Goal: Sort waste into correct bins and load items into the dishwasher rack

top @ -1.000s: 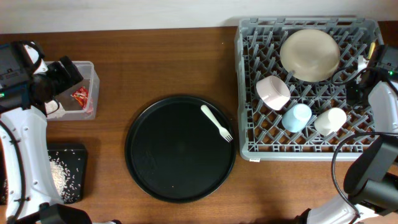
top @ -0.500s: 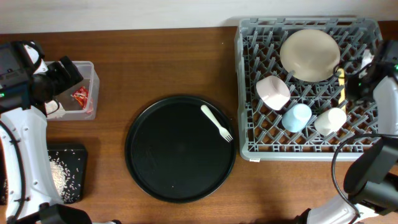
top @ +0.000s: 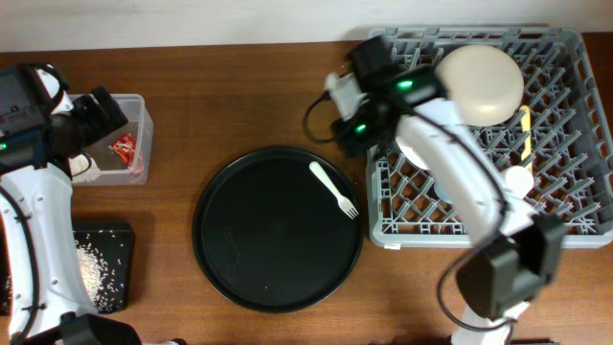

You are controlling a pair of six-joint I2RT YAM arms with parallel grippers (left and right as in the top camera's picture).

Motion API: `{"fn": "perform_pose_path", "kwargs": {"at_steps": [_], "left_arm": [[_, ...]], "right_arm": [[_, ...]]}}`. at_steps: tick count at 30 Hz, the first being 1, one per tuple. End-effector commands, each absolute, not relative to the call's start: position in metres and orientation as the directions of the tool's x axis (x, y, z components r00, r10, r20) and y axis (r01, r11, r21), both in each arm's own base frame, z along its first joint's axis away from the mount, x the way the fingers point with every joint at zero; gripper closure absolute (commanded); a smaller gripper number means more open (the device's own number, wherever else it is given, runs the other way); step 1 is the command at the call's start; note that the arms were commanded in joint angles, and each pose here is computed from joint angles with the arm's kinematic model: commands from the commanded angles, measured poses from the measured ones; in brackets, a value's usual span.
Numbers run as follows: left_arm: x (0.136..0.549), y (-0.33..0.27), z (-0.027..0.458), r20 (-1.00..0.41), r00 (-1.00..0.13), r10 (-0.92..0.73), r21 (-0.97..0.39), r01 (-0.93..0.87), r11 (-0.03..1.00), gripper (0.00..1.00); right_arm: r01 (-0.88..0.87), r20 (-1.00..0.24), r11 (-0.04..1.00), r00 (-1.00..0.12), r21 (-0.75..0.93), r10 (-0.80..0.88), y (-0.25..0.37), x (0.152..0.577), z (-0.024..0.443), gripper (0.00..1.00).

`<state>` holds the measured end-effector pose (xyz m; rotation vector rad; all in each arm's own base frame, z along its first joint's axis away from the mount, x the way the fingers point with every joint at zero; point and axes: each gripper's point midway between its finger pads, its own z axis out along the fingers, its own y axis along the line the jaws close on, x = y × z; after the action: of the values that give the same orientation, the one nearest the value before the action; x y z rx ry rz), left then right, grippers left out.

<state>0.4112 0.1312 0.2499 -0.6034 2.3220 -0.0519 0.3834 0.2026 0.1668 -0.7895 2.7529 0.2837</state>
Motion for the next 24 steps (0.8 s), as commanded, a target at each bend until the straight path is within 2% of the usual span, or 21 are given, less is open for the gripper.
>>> {"fn": "perform_pose_path", "kwargs": {"at_steps": [1,4,5,9,13,16,24], "left_arm": [[0.412,0.131,0.251,-0.646,-0.624,-0.439,-0.213,-0.405,0.889,0.01],[0.412,0.131,0.251,-0.646,-0.624,-0.439,-0.213,-0.405,0.889,0.0],[0.412,0.131,0.251,-0.646,-0.624,-0.439,-0.213,-0.406,0.889,0.01],[0.412,0.131,0.251,-0.646,-0.624,-0.439,-0.213,-0.406,0.889,0.01],[0.412,0.131,0.251,-0.646,-0.624,-0.439,-0.213,-0.405,0.889,0.01],[0.412,0.131,0.251,-0.646,-0.624,-0.439,-0.213,-0.405,0.889,0.01],[0.412,0.131,0.251,-0.646,-0.624,-0.439,-0.213,-0.405,0.889,0.01]], "right_arm": [[-0.563,-0.15,0.825,-0.821,0.05,-0.552,0.207,0.372,0.117,0.71],[-0.554,-0.074,0.831,-0.832,0.059,-0.549,0.21,0.371,0.085,0.6],[-0.552,-0.039,0.832,-0.834,0.063,-0.55,0.21,0.371,0.069,0.51],[-0.552,0.015,0.831,-0.832,0.072,-0.554,0.211,0.368,0.044,0.51],[-0.544,0.036,0.835,-0.836,0.078,-0.548,0.21,0.363,0.042,0.57],[-0.551,0.071,0.83,-0.827,0.087,-0.557,0.211,0.35,0.029,0.57],[-0.573,0.049,0.816,-0.815,0.073,-0.577,0.213,0.339,-0.018,0.59]]}}
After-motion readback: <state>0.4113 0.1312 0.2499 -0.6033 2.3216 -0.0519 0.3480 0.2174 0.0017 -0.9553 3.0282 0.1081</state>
